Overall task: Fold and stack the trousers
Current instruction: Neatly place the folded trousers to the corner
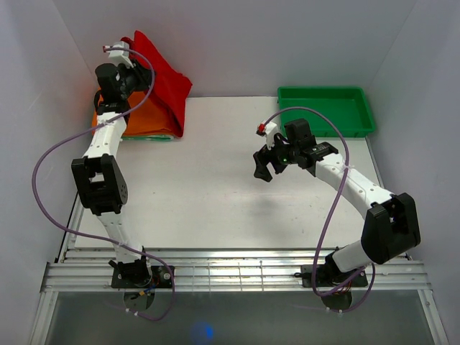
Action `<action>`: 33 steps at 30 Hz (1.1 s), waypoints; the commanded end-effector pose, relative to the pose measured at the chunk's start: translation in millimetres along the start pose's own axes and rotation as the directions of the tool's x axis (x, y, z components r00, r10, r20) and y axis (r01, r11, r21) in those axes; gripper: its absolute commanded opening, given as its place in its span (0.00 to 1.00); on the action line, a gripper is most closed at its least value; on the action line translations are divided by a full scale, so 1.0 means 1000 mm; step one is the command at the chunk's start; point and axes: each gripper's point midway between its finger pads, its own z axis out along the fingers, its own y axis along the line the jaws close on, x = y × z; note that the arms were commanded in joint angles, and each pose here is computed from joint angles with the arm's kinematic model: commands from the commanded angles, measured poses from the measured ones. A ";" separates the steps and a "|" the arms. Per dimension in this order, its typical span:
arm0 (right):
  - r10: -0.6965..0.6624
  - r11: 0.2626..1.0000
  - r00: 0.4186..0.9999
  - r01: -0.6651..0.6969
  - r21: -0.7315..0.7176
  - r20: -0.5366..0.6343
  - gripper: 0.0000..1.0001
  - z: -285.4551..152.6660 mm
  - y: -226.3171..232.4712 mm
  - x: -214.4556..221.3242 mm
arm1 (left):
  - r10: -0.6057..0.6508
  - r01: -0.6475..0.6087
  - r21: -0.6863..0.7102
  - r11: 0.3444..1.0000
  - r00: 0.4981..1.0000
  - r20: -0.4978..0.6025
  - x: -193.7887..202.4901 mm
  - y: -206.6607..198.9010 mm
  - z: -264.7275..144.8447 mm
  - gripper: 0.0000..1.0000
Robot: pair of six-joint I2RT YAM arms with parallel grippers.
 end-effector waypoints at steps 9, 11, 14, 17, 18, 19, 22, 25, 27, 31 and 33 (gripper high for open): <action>0.000 1.000 1.000 0.000 -0.007 0.025 0.90 -0.003 -0.003 -0.017 | 0.138 -0.161 0.039 0.986 0.928 0.347 -0.149 -0.033 -0.044 0.00; 0.001 1.000 1.000 -0.001 -0.009 0.026 0.90 -0.003 -0.002 -0.017 | 0.141 -0.164 0.034 0.986 0.924 0.356 -0.155 -0.029 -0.044 0.00; -0.001 1.000 1.000 0.001 -0.008 0.023 0.90 -0.003 -0.002 -0.016 | 0.142 -0.162 0.028 0.986 0.922 0.360 -0.158 -0.022 -0.044 0.00; -0.002 1.000 1.000 0.002 -0.010 0.020 0.90 -0.002 -0.002 -0.014 | 0.149 -0.169 0.025 0.985 0.922 0.358 -0.159 -0.017 -0.045 0.00; 0.000 1.000 1.000 0.000 -0.010 0.017 0.90 -0.002 -0.002 -0.013 | 0.149 -0.167 0.020 0.986 0.923 0.355 -0.157 -0.013 -0.045 0.00; 0.004 1.000 1.000 -0.004 -0.015 0.013 0.90 -0.001 -0.001 -0.011 | 0.150 -0.167 0.018 0.986 0.924 0.352 -0.156 -0.009 -0.046 0.00; 0.009 1.000 1.000 -0.009 -0.020 0.013 0.90 0.001 -0.001 -0.011 | 0.150 -0.159 0.002 0.987 0.935 0.322 -0.141 0.003 -0.044 0.00; 0.011 1.000 1.000 -0.011 -0.018 0.012 0.90 0.003 -0.002 -0.013 | 0.146 -0.147 -0.018 0.989 0.950 0.274 -0.114 0.021 -0.043 0.00; 0.011 1.000 1.000 -0.011 -0.018 0.008 0.90 0.003 -0.003 -0.012 | 0.152 -0.150 -0.029 0.988 0.955 0.254 -0.102 0.031 -0.044 0.00; 0.014 1.000 1.000 -0.014 -0.020 0.000 0.90 0.005 -0.003 -0.010 | 0.164 -0.148 -0.092 0.985 0.964 0.209 -0.073 0.063 -0.048 0.00; 0.015 1.000 1.000 -0.015 -0.023 -0.005 0.90 0.006 -0.003 -0.009 | 0.166 -0.145 -0.120 0.982 0.968 0.189 -0.060 0.078 -0.050 0.00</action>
